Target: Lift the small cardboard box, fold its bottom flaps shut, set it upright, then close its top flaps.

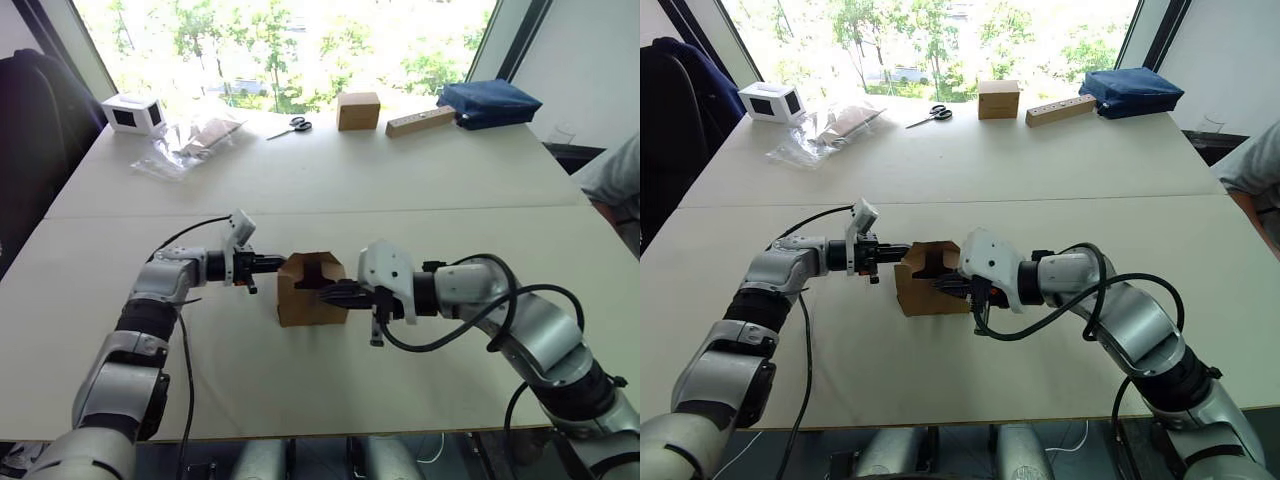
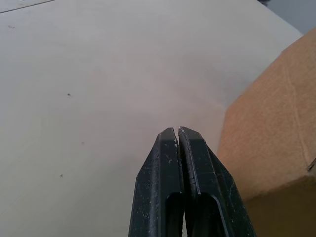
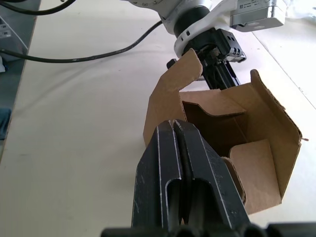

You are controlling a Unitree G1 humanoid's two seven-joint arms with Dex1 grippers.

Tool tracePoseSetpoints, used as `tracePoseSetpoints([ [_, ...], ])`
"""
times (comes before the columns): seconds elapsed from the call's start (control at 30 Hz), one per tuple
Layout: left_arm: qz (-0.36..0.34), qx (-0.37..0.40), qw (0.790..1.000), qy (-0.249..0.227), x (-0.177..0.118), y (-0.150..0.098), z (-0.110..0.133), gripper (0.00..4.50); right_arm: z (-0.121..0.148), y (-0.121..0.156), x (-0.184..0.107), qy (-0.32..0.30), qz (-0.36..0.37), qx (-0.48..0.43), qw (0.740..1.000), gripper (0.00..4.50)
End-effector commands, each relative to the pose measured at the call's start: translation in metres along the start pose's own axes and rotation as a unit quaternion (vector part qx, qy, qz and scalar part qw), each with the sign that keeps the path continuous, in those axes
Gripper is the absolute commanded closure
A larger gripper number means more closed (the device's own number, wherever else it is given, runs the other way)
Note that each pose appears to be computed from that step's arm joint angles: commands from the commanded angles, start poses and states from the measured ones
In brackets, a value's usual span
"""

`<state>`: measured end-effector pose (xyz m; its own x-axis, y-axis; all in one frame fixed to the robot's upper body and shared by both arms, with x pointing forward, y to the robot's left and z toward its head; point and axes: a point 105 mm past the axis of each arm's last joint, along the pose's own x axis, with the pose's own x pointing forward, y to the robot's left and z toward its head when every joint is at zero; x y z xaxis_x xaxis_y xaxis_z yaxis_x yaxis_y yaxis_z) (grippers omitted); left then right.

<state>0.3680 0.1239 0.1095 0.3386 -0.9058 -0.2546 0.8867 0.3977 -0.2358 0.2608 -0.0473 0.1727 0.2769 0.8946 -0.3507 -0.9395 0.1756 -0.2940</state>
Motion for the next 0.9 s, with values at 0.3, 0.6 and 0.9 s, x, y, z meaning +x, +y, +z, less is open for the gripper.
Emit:
tracePoseSetpoints([
  [0.3,-0.007,0.021,1.0,-0.017,0.003,-0.008,0.007,4.43,0.002,-0.013,0.013,-0.012,-0.006,-0.017,1.0,4.5],
  [0.6,-0.001,0.019,1.0,-0.015,0.002,-0.01,0.002,4.43,-0.003,-0.021,0.024,-0.015,-0.019,-0.023,0.999,4.5],
  [0.9,0.043,0.041,0.998,-0.003,-0.012,0.002,0.001,4.43,-0.012,-0.018,0.028,-0.009,-0.008,-0.021,1.0,4.5],
])
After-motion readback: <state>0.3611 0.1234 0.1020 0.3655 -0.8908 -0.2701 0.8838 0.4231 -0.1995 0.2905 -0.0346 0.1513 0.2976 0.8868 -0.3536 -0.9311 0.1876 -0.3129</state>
